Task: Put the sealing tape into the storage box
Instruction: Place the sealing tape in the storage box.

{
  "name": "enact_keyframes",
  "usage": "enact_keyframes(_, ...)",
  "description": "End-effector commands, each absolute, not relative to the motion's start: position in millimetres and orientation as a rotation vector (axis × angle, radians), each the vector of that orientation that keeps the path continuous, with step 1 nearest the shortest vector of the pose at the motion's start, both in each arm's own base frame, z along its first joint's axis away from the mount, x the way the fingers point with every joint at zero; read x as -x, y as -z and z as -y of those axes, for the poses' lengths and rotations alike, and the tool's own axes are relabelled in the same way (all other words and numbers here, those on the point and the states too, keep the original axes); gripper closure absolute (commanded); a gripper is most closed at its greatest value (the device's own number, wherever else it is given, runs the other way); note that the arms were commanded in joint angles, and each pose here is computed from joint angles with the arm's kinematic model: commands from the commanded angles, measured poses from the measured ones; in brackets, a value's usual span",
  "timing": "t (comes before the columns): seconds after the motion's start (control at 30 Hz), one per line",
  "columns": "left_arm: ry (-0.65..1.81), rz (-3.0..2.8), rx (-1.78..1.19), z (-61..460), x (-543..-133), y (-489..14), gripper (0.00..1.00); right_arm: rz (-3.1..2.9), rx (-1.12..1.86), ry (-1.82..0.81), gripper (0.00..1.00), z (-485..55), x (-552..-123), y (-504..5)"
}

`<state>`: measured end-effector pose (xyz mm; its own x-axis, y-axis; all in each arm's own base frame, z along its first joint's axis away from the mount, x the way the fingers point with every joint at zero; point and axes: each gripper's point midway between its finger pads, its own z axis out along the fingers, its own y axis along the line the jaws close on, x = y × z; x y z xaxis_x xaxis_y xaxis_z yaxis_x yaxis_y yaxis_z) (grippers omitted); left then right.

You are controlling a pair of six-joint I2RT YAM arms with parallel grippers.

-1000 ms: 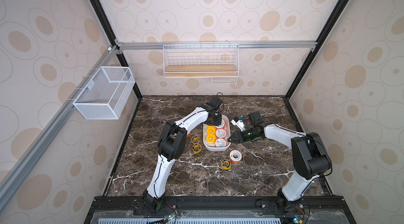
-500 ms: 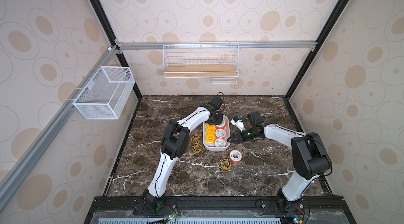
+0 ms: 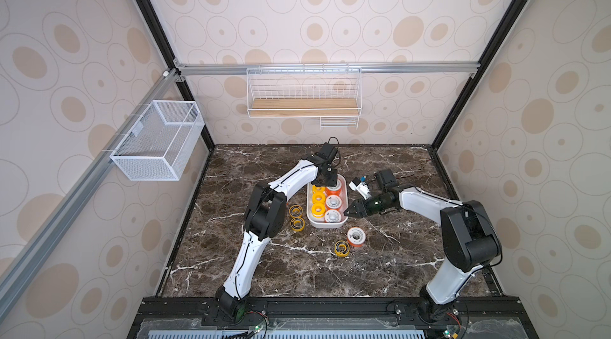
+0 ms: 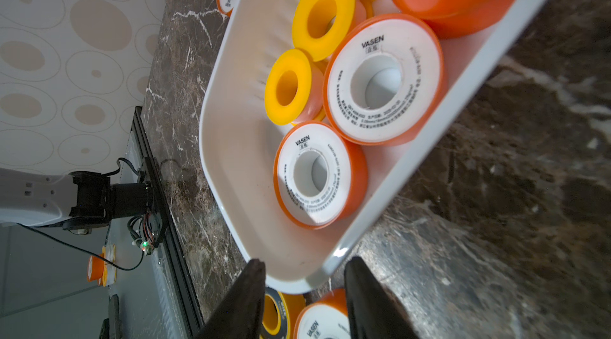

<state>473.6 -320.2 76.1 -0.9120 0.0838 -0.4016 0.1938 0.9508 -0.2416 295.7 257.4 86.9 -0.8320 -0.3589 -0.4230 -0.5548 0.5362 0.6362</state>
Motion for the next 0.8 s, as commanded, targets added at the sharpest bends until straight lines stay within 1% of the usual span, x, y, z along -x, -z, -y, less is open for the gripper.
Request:
enact_keyframes(0.0, 0.385, -2.701, -0.189, 319, -480, -83, 0.54, -2.515, 0.8, -1.167, 0.55, -258, -293, -95)
enact_keyframes(0.17, 0.406, -2.68, -0.204, 319, -478, -98, 0.53, -2.522, 0.792, -1.091, 0.52, -251, -295, -97)
enact_keyframes(0.37, 0.427, -2.608, -0.252, 311, -466, -141, 0.53, -2.525, 0.787, -0.932, 0.49, -236, -298, -102)
enact_keyframes(0.6, 0.474, -2.497, -0.267, 284, -425, -183, 0.52, -2.54, 0.769, -0.739, 0.47, -212, -293, -105)
enact_keyframes(0.77, 0.473, -2.463, -0.258, 257, -389, -198, 0.51, -2.563, 0.759, -0.668, 0.46, -199, -282, -104)
